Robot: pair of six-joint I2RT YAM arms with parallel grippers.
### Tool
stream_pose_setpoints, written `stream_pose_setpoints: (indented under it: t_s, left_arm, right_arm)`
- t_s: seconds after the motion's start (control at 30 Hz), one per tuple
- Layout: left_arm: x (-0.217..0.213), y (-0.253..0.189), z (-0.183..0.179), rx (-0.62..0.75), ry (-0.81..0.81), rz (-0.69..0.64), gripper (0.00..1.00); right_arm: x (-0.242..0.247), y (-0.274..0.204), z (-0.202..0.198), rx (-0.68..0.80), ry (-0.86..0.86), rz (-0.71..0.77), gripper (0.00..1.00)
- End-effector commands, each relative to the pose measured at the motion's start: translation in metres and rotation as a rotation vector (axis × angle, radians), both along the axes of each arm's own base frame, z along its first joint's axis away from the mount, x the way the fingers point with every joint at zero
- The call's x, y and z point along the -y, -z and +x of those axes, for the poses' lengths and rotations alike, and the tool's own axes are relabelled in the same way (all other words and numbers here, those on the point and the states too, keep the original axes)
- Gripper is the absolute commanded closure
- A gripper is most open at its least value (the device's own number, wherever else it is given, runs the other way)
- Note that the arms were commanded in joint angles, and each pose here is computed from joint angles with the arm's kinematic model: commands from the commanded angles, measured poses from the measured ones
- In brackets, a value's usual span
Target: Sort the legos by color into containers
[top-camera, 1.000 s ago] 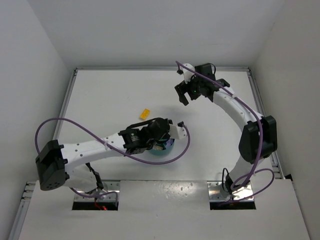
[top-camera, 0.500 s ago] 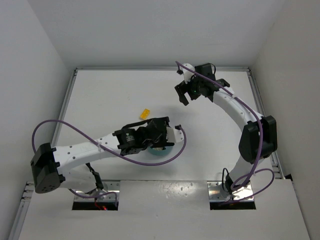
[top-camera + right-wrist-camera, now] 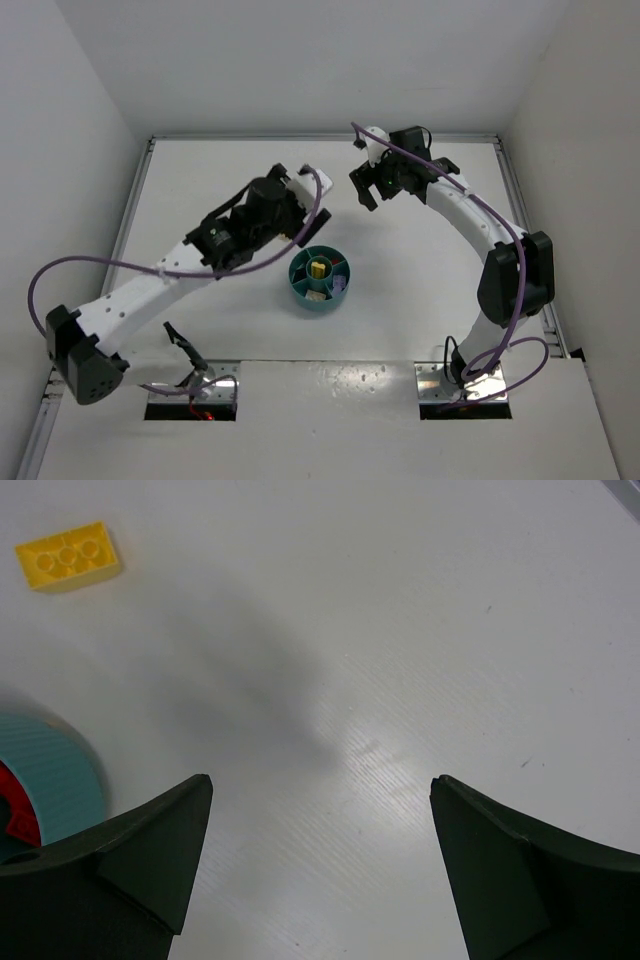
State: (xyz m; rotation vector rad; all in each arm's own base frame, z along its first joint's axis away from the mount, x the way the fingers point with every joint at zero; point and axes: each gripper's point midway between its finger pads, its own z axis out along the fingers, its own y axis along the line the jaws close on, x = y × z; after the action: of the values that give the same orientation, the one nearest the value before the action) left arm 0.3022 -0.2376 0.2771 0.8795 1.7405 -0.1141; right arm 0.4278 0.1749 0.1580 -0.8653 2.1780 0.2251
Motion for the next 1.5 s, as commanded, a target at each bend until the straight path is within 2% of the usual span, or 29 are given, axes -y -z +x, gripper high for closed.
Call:
stream_pose_setpoints:
  t_s: [0.0,0.03,0.1,0.13,0.17,0.27,0.3,0.4,0.5,0.93,1.13,1.47]
  left_arm:
    - [-0.017,0.008,0.039,-0.153,-0.14,-0.098,0.02]
    - [-0.023,0.018,0.048,-0.204,-0.155,-0.098,0.08]
    - [-0.045,0.045,0.074,-0.319,-0.205,-0.094,0.13]
    - [-0.041,0.054,0.075,-0.381,-0.154,-0.116,0.21]
    - [-0.051,0.078,0.084,-0.453,-0.173,-0.093,0.25]
    - [-0.054,0.105,0.093,-0.561,-0.156,-0.085,0.3]
    - [-0.062,0.129,0.096,-0.632,-0.176,-0.075,0.3]
    - [-0.056,0.149,0.098,-0.722,-0.13,-0.115,0.32]
    - [-0.052,0.158,0.096,-0.745,-0.095,-0.109,0.32]
    - [-0.064,0.227,0.099,-0.796,-0.174,-0.024,0.33]
    - [-0.061,0.238,0.104,-0.791,-0.188,-0.015,0.33]
    - [-0.056,0.251,0.116,-0.772,-0.196,-0.038,0.33]
  right_arm:
    - [0.0,-0.021,0.008,0.066,-0.002,0.015,0.1]
    - [0.0,-0.021,0.008,0.066,-0.002,0.015,0.1]
    - [0.0,-0.021,0.008,0.066,-0.002,0.015,0.1]
    - [0.001,-0.021,0.009,0.068,0.005,0.009,0.1]
    - [0.001,-0.021,0.009,0.068,0.005,0.009,0.1]
    - [0.004,-0.021,0.008,0.074,0.007,-0.004,0.1]
    - [0.004,-0.021,0.008,0.074,0.007,-0.004,0.1]
    - [0.007,-0.021,0.006,0.079,0.009,-0.017,0.1]
    - [0.01,-0.016,0.004,0.071,0.015,-0.027,0.1]
    - [0.009,-0.008,0.005,0.054,0.015,-0.033,0.1]
    - [0.003,-0.017,0.013,0.058,0.033,0.004,0.1]
    - [-0.01,-0.004,0.012,-0.026,0.084,0.103,0.1]
